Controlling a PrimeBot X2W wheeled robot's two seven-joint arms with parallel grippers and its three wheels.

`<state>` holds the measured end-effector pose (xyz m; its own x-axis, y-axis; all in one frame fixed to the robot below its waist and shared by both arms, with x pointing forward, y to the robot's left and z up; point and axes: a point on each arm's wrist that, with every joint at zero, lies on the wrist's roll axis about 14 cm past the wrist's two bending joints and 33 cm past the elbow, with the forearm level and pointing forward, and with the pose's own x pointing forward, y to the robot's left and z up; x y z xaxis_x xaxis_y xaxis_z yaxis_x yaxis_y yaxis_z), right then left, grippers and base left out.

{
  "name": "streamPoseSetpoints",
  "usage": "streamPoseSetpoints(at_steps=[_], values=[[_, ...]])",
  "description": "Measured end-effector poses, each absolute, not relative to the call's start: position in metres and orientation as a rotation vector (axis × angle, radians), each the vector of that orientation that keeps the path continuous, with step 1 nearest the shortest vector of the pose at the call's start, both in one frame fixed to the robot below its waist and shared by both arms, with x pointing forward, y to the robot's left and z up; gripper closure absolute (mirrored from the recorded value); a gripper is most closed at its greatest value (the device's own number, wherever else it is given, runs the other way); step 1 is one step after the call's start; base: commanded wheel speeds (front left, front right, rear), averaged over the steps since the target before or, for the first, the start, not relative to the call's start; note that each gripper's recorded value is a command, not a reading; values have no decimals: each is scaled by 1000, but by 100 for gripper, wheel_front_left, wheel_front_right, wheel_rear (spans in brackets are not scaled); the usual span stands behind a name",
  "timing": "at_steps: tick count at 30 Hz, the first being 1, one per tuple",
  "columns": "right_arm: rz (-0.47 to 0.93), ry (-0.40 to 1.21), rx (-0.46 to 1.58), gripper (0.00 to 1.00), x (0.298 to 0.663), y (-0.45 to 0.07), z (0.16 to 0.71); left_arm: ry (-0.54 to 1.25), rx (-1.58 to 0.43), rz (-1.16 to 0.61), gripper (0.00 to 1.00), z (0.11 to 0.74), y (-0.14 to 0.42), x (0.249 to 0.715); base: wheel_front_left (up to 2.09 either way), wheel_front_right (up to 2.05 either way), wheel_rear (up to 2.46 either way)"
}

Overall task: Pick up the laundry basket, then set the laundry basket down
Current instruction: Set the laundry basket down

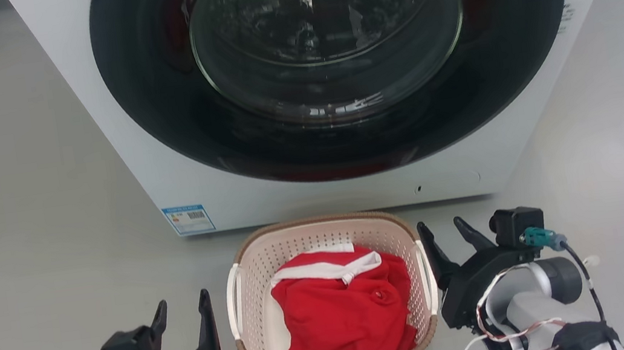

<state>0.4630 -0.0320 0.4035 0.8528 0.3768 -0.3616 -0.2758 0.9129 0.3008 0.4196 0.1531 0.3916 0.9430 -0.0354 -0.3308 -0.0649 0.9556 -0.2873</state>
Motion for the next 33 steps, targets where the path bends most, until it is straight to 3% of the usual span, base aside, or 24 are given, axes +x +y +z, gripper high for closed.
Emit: streamPoseSetpoints(at_steps=[18, 33], values=[[350, 246, 244, 0, 416, -42, 452, 121, -286, 32, 0, 453, 166, 371, 0, 0, 0], [332, 117, 256, 0, 387, -54, 479, 62, -268, 32, 0, 470, 164, 338, 0, 0, 0]])
